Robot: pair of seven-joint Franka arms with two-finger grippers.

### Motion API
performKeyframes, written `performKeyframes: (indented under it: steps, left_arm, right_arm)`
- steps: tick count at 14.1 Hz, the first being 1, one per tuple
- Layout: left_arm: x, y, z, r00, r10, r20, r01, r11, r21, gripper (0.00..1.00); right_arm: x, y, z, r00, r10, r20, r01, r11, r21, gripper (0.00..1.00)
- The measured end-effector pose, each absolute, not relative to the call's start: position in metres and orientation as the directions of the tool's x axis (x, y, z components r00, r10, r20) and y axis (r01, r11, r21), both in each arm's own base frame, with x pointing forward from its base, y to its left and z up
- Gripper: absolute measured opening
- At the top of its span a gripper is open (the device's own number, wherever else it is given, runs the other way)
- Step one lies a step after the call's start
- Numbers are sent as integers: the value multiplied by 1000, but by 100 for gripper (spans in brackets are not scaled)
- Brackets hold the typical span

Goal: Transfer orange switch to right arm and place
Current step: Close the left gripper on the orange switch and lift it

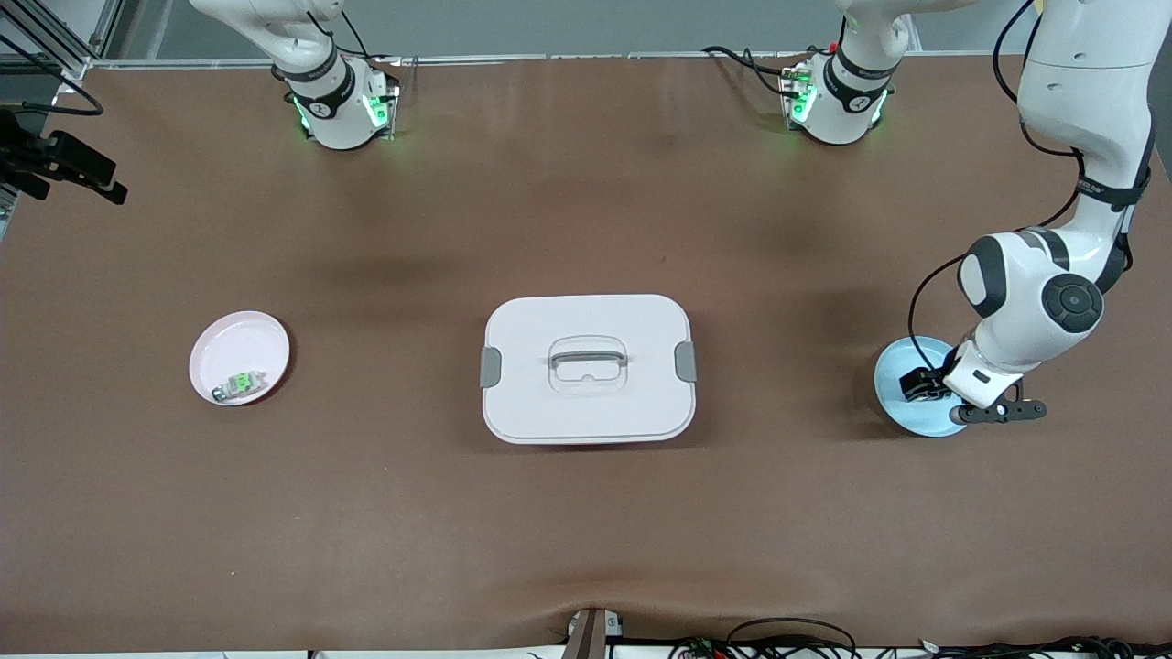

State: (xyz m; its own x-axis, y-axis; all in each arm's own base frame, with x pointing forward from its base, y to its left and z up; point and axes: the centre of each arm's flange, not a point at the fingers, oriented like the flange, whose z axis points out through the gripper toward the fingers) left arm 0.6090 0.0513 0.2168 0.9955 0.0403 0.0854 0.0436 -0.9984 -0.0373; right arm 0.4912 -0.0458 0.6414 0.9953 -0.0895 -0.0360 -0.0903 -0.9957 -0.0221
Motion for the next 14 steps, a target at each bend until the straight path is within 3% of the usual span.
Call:
performKeyframes:
  steps: [14]
  left_arm:
    - [605, 61, 192, 998, 45, 48, 46, -998, -37, 100]
  right_arm:
    - [492, -46, 641, 995, -89, -36, -90, -996, -22, 100]
